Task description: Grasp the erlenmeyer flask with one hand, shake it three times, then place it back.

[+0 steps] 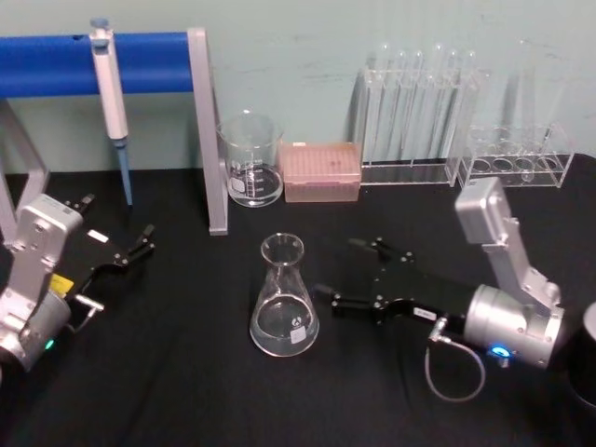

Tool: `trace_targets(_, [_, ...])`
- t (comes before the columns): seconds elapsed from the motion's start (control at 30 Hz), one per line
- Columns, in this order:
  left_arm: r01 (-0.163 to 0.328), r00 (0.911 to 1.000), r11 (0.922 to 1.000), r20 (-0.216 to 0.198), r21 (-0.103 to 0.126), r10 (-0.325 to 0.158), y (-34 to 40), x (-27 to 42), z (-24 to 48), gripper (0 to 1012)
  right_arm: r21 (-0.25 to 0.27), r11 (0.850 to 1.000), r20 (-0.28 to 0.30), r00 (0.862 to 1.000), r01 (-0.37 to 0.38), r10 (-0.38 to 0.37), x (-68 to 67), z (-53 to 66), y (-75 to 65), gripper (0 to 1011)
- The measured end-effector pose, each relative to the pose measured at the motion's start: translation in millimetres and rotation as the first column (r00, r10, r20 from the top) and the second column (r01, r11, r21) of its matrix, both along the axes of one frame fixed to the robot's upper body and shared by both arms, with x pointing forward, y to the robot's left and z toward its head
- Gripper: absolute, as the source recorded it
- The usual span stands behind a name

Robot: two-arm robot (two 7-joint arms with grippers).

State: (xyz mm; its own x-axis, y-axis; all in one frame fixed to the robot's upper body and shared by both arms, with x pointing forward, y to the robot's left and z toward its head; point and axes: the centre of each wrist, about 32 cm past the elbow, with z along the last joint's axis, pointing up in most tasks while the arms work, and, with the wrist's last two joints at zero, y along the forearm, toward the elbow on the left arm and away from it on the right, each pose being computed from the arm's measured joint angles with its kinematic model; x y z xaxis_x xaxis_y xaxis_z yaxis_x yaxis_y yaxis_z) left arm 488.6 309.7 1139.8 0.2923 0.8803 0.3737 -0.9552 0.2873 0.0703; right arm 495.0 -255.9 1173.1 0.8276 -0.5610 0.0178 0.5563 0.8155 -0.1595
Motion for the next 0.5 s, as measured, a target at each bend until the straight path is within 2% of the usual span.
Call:
trace_targets(0.2, [0.0,1.0,1.0,0.0,0.0,0.0,0.0,0.0,0.0,1001,0.011,0.994,0.026,0.994,0.108,-0.108,-5.5,-0.8,-11.0,1000])
trace_targets(0.33, [0.0,1.0,1.0,0.0,0.0,0.0,0.0,0.0,0.0,1001,0.017,0.984,0.059,0.982,0.179,-0.18,-7.0,-2.2,-12.7,1000])
trace_targets(0.47, [0.0,1.0,1.0,0.0,0.0,0.0,0.0,0.0,0.0,1001,0.024,0.97,0.092,0.965,0.243,-0.244,-6.8,-5.2,-11.6,1000])
trace_targets(0.5, [0.0,1.0,1.0,0.0,0.0,0.0,0.0,0.0,0.0,1001,0.028,0.963,0.103,0.957,0.269,-0.27,-6.1,-7.1,-10.8,1000])
